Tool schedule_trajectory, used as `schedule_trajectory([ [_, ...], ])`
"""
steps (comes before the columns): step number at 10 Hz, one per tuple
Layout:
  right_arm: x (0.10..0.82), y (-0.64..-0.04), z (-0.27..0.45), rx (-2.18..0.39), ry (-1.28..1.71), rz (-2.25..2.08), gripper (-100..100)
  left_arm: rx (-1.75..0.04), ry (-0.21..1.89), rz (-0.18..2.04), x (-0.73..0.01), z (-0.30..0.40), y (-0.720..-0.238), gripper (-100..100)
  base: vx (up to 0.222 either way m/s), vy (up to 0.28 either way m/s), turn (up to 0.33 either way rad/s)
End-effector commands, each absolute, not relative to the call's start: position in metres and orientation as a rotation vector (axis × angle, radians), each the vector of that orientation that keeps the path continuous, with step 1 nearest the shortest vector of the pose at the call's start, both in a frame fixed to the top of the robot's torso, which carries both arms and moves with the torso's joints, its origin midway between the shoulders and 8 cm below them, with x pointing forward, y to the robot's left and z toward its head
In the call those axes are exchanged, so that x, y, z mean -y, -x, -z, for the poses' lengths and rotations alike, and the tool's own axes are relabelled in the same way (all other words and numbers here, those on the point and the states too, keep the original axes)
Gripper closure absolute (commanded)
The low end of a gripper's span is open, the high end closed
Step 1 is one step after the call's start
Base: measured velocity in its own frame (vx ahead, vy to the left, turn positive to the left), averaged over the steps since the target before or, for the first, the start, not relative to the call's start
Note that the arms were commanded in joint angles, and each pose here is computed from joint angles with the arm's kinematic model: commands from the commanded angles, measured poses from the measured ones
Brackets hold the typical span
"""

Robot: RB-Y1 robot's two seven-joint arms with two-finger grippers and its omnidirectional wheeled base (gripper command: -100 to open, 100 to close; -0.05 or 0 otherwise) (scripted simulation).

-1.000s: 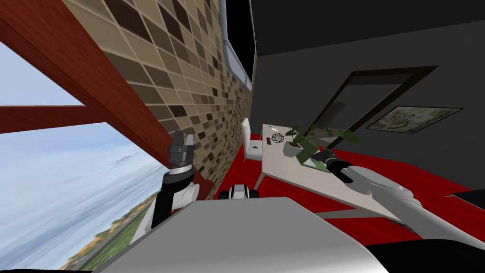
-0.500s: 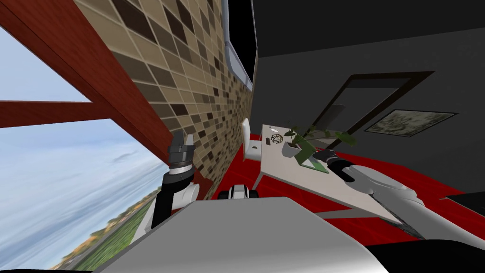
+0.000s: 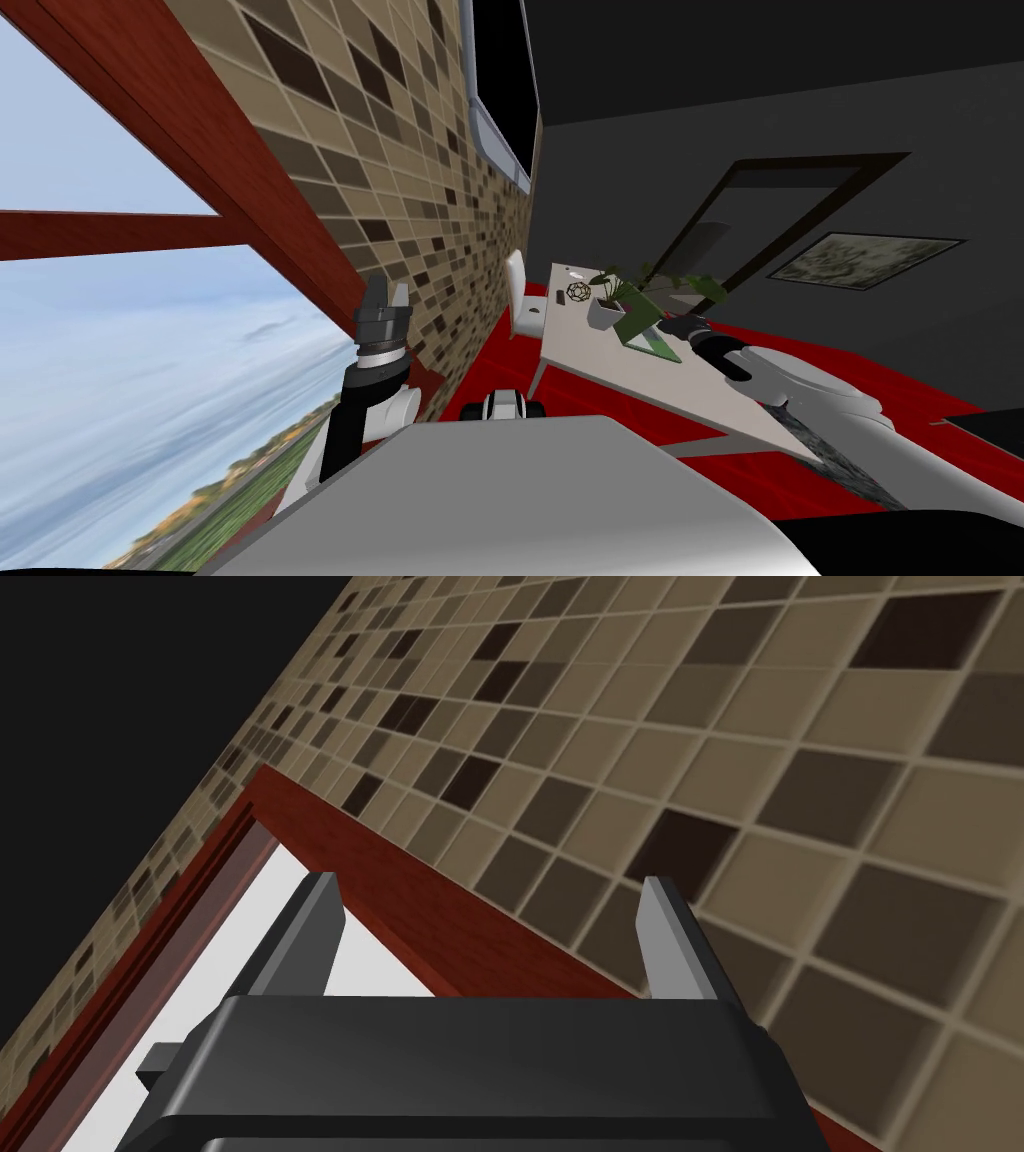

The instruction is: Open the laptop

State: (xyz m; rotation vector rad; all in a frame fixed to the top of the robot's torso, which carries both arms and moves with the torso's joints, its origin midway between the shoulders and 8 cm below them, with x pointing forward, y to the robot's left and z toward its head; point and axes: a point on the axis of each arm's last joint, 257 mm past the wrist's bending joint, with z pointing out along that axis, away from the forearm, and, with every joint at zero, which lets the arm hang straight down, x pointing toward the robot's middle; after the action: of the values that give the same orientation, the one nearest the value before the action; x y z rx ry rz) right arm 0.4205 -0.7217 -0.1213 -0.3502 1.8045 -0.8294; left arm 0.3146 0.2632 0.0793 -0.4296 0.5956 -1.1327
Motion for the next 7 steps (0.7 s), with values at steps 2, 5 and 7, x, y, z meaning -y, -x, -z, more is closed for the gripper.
schedule_trajectory([
  [2, 0.72, -0.42, 0.124, -1.806, 0.288, 0.762, 100, -0.596, 0.43, 1.133, -0.263, -0.079, -0.315, 0, -0.028, -0.077, 0.01],
  [5, 0.712, -0.421, 0.145, -1.804, 0.144, 0.626, 100, -0.596, 0.43, 1.133, -0.263, -0.079, -0.315, 0, -0.073, -0.134, 0.04],
  [7, 0.708, -0.422, 0.156, -1.801, 0.075, 0.56, 100, -0.596, 0.43, 1.133, -0.263, -0.079, -0.315, 0, -0.051, -0.125, 0.02],
])
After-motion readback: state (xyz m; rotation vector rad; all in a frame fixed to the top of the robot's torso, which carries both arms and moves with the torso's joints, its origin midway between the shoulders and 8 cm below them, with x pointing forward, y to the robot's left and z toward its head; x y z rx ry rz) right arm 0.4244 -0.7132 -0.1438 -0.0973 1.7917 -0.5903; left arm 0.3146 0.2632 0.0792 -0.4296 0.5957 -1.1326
